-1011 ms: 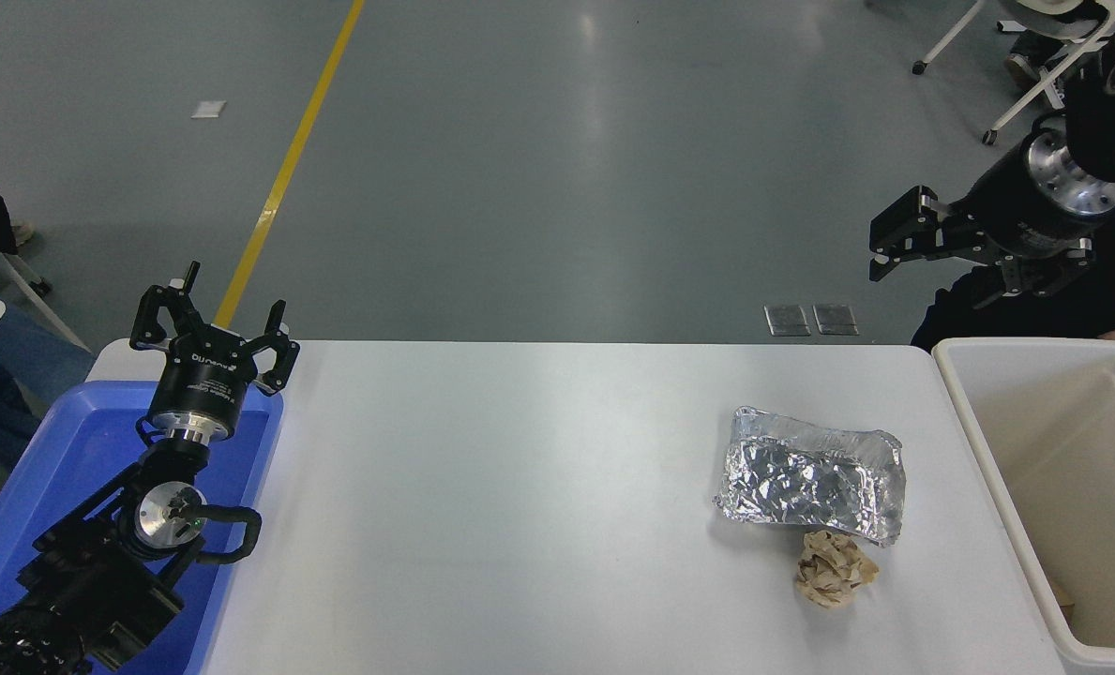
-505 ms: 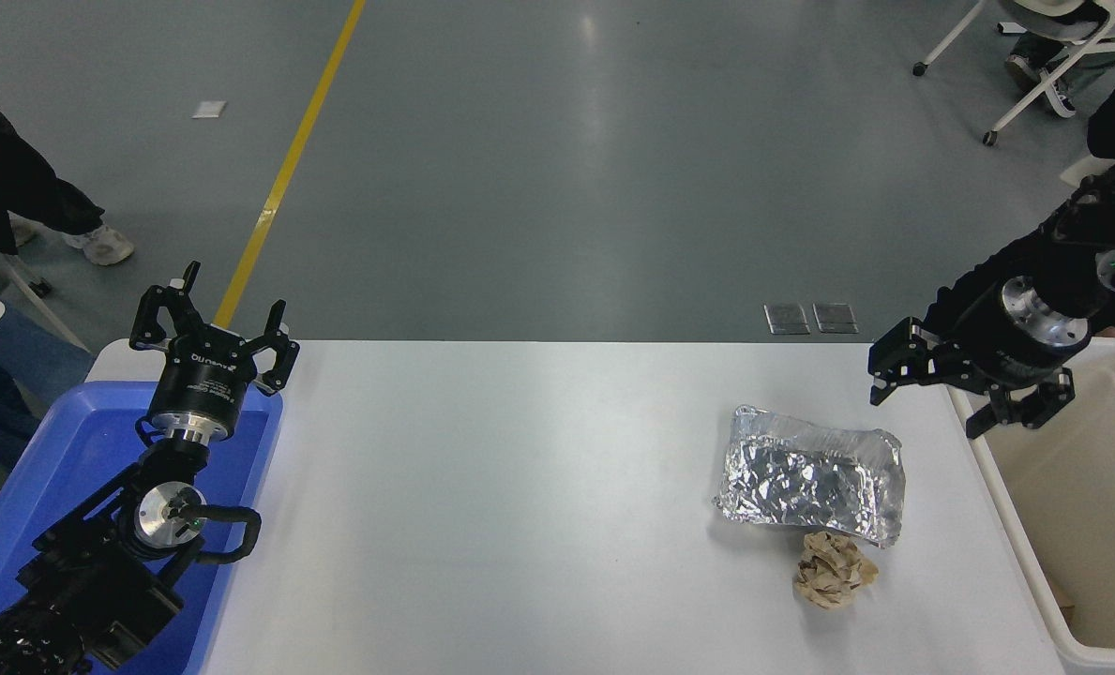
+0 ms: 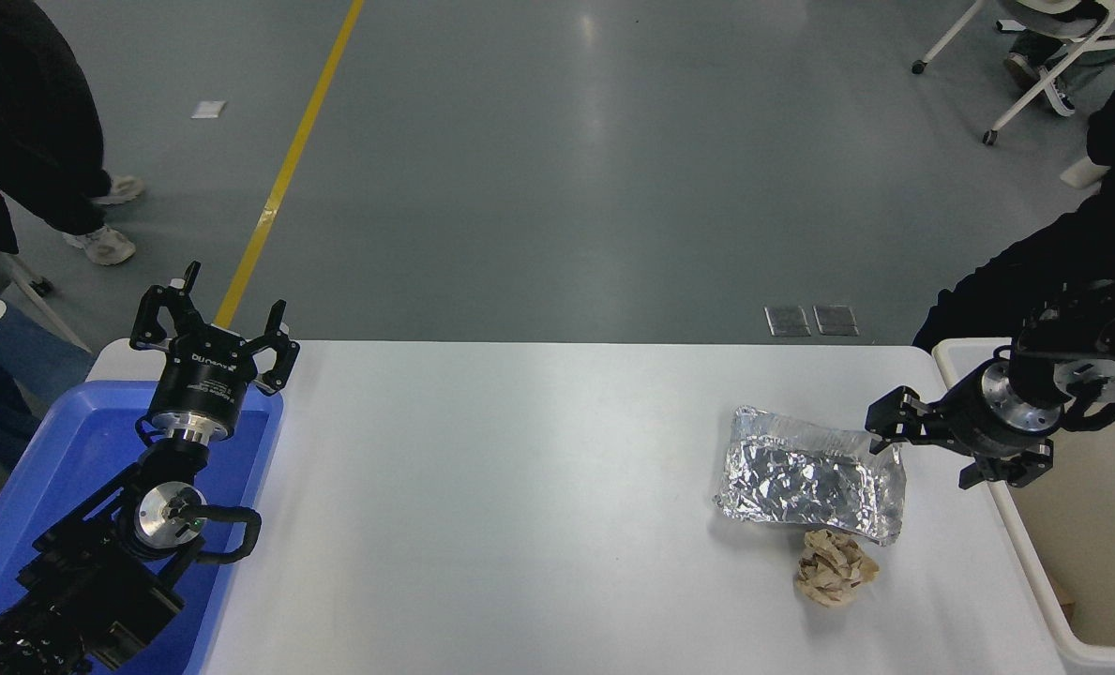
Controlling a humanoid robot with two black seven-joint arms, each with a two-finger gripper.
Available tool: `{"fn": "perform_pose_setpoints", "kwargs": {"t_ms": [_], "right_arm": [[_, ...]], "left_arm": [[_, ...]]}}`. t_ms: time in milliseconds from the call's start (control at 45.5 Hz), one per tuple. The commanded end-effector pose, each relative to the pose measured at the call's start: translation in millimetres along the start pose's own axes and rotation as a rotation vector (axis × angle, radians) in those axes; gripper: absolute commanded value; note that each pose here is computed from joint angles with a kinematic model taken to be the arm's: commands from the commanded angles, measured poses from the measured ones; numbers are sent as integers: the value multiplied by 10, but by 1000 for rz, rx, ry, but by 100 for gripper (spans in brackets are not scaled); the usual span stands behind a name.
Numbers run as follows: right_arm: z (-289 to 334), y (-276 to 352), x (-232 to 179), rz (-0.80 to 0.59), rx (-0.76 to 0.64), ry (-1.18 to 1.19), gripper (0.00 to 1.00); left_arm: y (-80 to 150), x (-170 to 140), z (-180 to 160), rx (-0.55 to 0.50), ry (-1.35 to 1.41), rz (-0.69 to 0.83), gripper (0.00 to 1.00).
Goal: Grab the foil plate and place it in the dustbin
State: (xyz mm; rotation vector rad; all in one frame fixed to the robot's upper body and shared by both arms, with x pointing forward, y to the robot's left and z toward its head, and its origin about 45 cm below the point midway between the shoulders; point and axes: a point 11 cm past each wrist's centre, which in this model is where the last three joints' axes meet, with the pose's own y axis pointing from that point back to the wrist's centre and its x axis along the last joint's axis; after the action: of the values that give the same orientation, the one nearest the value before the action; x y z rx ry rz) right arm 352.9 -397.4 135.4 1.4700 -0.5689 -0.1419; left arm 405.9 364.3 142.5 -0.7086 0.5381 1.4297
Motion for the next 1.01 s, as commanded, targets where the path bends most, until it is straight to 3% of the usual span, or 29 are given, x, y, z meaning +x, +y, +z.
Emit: {"fn": "perform_pose_setpoints", "kwargs": {"t_ms": [0,857,945,989], "right_arm": [[111,-324,-168,81,-16,-24,100],[55,-660,-416,231,-1,-49,99],[55,-680,-444,235,-2,-47,95],[69,-680,-443,236,-7,-44,87]], "left_arm": [[-2,-2,1,0,0,-1,98],[-2,-2,1,0,0,-1,98],[-2,-1,1,0,-1,1,98],[4,3,-2,1,0,1,98]]}}
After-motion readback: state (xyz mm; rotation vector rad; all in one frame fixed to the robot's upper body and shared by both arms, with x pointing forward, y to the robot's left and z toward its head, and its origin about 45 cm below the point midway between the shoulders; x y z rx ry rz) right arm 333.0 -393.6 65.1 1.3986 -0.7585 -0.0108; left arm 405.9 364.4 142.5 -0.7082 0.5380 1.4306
